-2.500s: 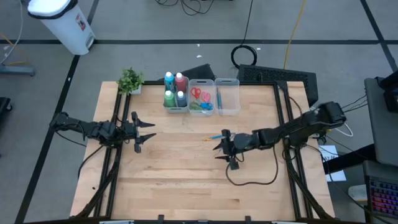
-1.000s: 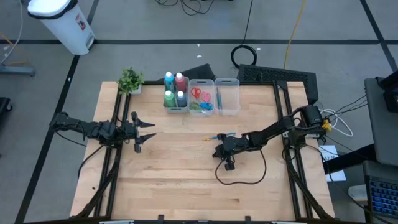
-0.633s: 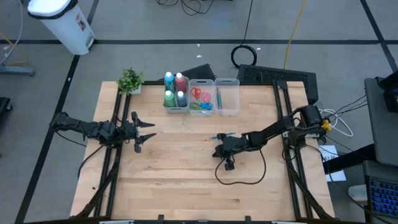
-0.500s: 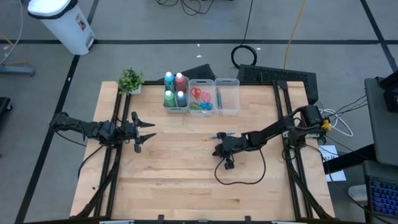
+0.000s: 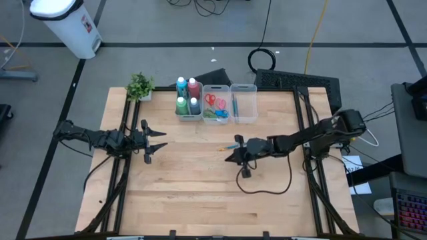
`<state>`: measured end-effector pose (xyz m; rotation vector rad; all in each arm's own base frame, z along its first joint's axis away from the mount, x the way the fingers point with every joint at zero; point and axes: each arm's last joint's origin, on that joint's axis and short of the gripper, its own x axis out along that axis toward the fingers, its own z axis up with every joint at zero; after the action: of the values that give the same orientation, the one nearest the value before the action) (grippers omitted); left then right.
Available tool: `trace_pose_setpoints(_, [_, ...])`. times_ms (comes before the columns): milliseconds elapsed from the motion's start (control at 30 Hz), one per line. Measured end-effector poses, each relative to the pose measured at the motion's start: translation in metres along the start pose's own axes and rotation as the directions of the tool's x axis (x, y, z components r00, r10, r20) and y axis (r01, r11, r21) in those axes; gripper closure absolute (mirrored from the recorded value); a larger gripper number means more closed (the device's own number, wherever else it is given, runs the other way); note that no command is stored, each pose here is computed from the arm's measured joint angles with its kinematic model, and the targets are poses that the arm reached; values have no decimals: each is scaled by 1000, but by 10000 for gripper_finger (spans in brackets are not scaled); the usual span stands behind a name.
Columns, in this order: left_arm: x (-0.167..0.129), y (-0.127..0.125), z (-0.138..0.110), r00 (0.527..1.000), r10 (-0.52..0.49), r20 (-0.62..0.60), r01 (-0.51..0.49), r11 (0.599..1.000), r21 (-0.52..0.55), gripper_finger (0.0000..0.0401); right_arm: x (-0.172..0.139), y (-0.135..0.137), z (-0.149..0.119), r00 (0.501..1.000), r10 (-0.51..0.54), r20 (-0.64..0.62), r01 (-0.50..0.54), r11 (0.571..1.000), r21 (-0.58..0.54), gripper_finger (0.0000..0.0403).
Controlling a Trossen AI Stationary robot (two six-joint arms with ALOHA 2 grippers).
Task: Pick & Place Paint Supplies
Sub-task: Put the blue paint brush into the right transparent bin
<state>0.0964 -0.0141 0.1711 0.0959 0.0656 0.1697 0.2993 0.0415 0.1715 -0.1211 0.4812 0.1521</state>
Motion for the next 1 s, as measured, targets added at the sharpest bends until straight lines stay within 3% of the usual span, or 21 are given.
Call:
trace_pose_setpoints(700, [0, 0, 0, 1000, 0, 0, 0, 1000, 0, 198, -33, -4, 36, 979, -24, 201, 25, 1000, -6, 403])
trace_pose_setpoints(1000, [0, 0, 0, 1000, 0, 0, 0, 1000, 0, 199, -39, -10, 42, 960, -161, 228, 159, 987, 30, 403])
